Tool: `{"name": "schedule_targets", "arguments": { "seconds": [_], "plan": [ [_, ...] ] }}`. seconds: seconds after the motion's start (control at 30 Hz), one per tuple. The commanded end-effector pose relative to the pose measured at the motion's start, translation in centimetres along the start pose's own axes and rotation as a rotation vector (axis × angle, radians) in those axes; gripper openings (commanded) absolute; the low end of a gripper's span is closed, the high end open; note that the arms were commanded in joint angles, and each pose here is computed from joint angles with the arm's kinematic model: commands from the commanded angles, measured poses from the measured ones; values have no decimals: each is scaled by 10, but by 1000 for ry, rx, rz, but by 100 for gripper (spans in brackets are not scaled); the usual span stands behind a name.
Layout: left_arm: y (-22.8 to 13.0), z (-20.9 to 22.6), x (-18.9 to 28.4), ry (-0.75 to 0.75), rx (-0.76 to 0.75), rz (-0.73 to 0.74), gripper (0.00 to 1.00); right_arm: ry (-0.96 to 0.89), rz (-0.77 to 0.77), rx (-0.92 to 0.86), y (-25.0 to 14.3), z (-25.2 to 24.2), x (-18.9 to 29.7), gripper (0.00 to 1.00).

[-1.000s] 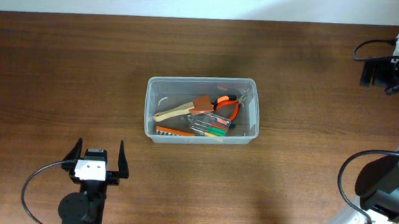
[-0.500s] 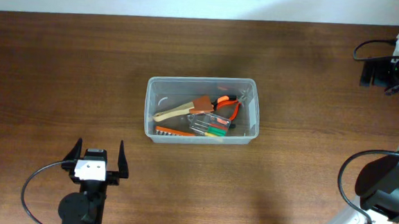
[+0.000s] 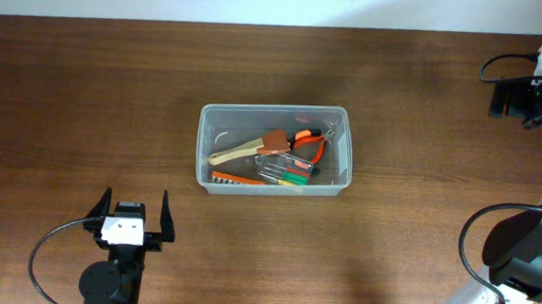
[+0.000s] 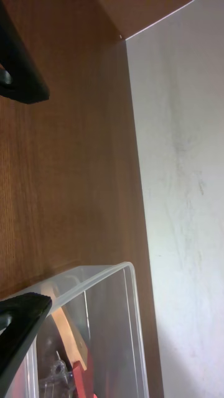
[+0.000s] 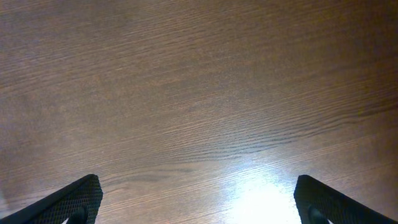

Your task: Pack container

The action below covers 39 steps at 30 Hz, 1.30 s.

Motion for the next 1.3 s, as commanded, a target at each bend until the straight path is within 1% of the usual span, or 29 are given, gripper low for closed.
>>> {"name": "schedule_targets", "arguments": {
  "seconds": [0.0,0.4,0.5,0.67,0.77,0.87,1.0,1.17,1.27],
  "plan": [
    [-1,-1,0,0,12,-3,99,7,5,6,0,2,-3,99],
    [-1,-1,0,0,12,-3,99,8,6,6,-1,2,-2,99],
    [-1,-1,0,0,12,-3,99,4,-25,6,3,1,3,99],
    [-1,-1,0,0,12,-3,99,2,-199,27,21,11,38,99],
    [-1,-1,0,0,12,-3,99,6,-349,55,31,25,75,99],
    [-1,-1,0,0,12,-3,99,20,-499,91,32,43,114,99],
    [-1,-1,0,0,12,-3,99,46,-622,132,11,65,154,99],
    [-1,-1,0,0,12,-3,99,96,-761,182,-42,85,189,99],
    [-1,-1,0,0,12,-3,99,153,-841,217,-84,96,204,99]
  ]
}}
Point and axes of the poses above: each gripper's point midway between its finger pads, its own x axis back along the fingers, its own z axis along the line the jaws close on, y = z × x, the point moved 7 cm from there along x, back along the fingers, and after that the axes turned 4 degrees about -x, right-handed, at the moved point
